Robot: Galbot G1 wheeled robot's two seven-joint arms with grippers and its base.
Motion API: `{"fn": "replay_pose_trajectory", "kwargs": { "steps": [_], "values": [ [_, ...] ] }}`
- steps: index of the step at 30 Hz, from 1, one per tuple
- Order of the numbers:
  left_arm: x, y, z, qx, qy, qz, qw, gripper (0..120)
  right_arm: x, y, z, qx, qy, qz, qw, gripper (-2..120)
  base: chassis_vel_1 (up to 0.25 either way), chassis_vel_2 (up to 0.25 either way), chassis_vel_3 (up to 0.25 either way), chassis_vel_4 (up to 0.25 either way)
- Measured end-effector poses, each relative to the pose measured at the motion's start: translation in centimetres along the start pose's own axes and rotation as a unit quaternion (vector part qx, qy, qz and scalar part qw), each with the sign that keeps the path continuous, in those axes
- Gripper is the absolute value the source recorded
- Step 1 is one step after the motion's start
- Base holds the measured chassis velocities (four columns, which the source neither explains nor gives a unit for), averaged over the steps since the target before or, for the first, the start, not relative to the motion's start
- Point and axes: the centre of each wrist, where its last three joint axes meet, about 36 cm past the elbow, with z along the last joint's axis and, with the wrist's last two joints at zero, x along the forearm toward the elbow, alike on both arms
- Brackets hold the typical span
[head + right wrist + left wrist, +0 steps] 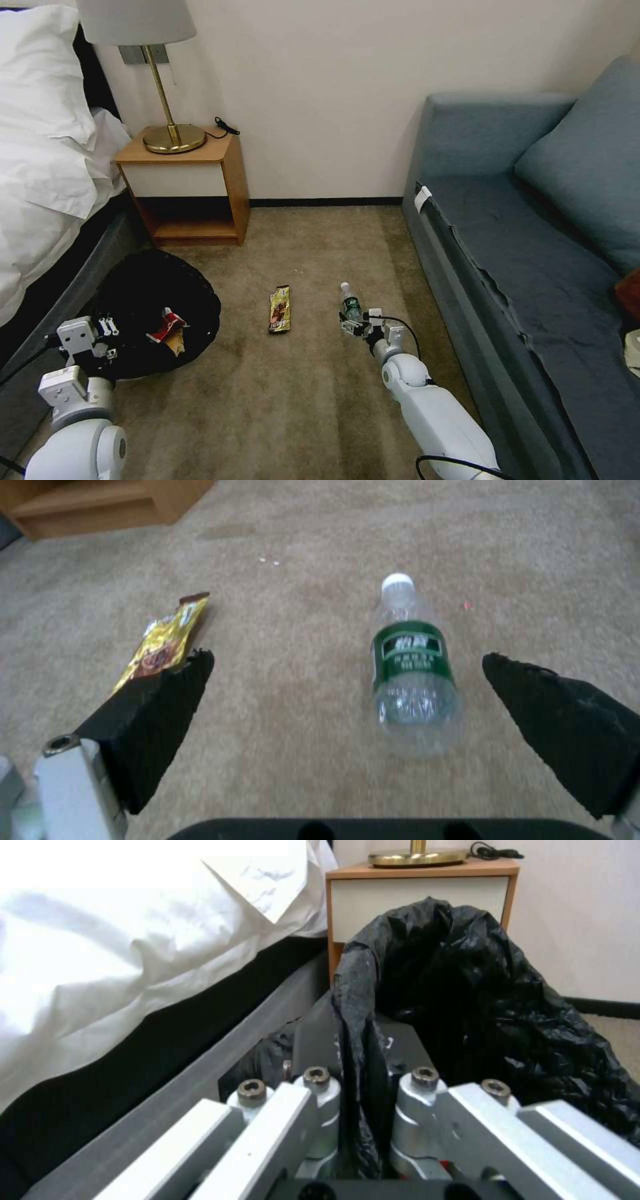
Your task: Pick up the trash bin, then pick up the garbage on the floor and place it into the trash bin.
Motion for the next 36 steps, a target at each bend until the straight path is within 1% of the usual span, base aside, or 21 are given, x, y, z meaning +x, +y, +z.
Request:
{"fn": "replay_pose_trajectory", "kwargs": {
  "steps": [13, 21, 27, 36],
  "values": [
    [-0.03, -0.04, 0.07, -0.001, 0.000, 0.001, 1.0000, 5, 0.09, -0.04, 0.18, 0.003, 0.001, -0.002, 1.000, 100, -0.074, 0.078, 0.079, -0.083],
    [-0.23, 0.25, 0.22, -0.003, 0.000, 0.001, 1.0000, 5, 0.13, 0.38, 0.51, 0.006, 0.003, -0.005, 1.000, 100, -0.083, 0.080, 0.080, -0.084],
    [-0.57, 0.35, 0.67, -0.004, 0.005, 0.001, 1.0000, 5, 0.13, 0.46, 0.56, 0.009, 0.004, -0.006, 1.000, 100, -0.074, 0.078, 0.082, -0.080],
    [-0.67, 0.42, 0.63, -0.006, 0.004, 0.002, 1.0000, 5, 0.10, 0.53, 0.63, 0.013, 0.005, -0.007, 1.000, 100, -0.081, 0.079, 0.084, -0.084]
  ]
}}
